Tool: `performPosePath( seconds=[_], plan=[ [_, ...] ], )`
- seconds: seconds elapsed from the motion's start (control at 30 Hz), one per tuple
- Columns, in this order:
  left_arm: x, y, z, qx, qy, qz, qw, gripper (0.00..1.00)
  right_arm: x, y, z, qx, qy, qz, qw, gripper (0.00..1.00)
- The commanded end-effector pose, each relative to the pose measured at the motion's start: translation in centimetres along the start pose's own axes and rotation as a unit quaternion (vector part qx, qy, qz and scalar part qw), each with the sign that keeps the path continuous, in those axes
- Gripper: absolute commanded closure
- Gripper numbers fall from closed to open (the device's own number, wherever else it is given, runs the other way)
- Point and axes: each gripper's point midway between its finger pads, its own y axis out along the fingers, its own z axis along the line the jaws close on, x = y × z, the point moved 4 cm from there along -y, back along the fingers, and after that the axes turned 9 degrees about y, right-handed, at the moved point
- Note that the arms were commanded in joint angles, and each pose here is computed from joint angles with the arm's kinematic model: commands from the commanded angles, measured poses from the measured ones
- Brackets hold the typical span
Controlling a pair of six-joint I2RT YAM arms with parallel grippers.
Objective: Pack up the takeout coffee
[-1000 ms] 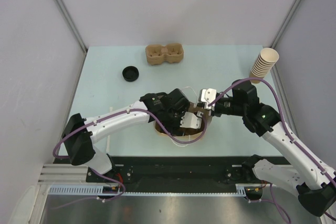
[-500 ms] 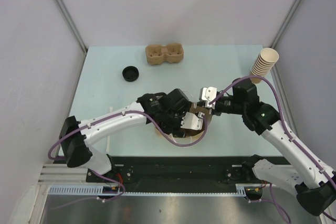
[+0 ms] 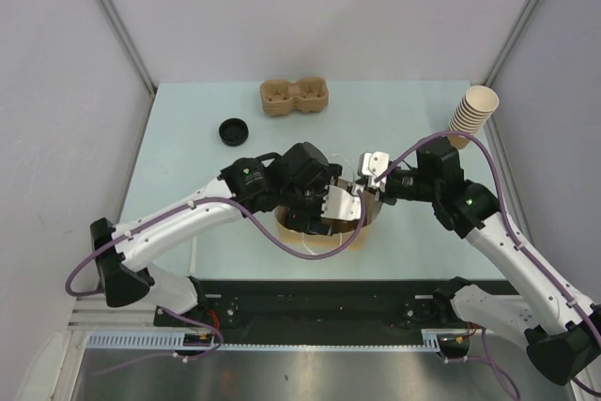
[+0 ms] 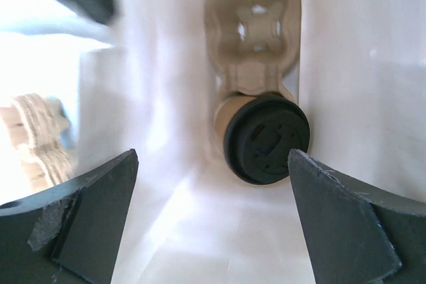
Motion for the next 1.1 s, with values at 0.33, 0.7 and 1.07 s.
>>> performPosePath(
  seconds=[0.33, 0.7, 1.07],
  plan=[
    [3.6, -9.1, 4.4, 0.141, -0.086, -0.106, 0.981, 0.0, 0.2, -0.1, -1.0, -0.001, -0.01, 0.001, 1.0, 1.0],
    [0.9, -15.7, 9.8, 0.253, -0.324, -0.144, 0.9, 0.01, 0.2, 0.1, -1.4, -0.009, 0.001, 0.001, 1.0, 1.0],
    [-21.9, -14.0, 5.7, 0.245, -0.683, 0.041, 0.687, 0.02, 1.2, -0.5, -2.3, -0.053, 0.027, -0.013, 0.998, 0.51]
  ],
)
